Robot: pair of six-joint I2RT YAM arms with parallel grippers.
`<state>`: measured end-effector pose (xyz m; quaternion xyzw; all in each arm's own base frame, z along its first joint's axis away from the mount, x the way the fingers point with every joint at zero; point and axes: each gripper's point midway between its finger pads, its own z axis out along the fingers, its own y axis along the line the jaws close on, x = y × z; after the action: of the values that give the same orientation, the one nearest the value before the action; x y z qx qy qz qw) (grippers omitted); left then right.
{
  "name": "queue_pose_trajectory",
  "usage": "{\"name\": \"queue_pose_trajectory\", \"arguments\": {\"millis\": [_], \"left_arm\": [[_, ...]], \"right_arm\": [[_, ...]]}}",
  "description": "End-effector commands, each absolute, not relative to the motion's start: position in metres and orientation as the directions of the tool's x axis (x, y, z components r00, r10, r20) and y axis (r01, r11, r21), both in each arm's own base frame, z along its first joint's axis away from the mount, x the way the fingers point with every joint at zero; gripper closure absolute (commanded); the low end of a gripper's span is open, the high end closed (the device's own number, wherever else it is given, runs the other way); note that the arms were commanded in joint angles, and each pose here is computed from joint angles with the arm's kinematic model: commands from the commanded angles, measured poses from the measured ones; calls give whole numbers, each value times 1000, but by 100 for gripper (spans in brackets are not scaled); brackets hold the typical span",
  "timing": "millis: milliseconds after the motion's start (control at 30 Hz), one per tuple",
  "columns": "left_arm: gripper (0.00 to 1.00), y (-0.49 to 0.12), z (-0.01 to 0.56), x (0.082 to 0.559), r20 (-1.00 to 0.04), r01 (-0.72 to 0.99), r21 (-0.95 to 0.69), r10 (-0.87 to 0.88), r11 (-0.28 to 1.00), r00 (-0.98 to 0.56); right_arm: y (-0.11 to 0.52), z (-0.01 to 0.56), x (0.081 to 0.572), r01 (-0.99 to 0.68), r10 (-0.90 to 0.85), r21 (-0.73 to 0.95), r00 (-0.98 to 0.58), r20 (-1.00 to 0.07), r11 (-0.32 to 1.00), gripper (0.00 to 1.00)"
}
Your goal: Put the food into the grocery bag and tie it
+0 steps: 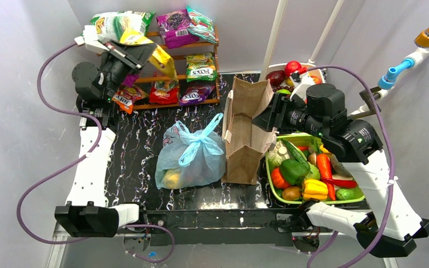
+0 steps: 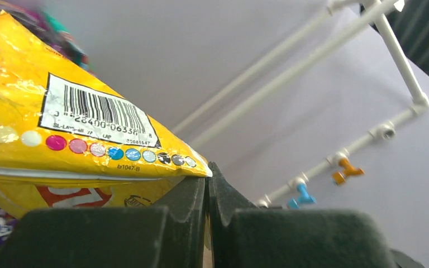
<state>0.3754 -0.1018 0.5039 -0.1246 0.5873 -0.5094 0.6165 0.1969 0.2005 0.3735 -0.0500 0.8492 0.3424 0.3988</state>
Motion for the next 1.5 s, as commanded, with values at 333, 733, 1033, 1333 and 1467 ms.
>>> {"name": "queue_pose_trajectory", "arguments": {"millis": [333,733,1033,1333,1467], "left_arm": [[100,-241,585,299,-739,752,-600,-547,271,-393],[100,-340,558,290,-736,784,-620,-369,30,-568],[100,-399,509,301,-733,752,-659,-220,-5,-644],[100,-423,450,320,-689,696,-718,-134,-6,-712],[100,-432,417,327,-662,663,-749,-68,10,-747]], "right_arm": [[128,414,212,-188,311,420,-427,-849,888,26],[86,432,200,-121,398,437,-250,-882,891,24],[85,430,194,-137,395,438,-256,-882,888,24],[88,418,190,-149,392,444,-280,-876,884,24],[92,412,191,-157,395,451,-293,-871,878,24]]}}
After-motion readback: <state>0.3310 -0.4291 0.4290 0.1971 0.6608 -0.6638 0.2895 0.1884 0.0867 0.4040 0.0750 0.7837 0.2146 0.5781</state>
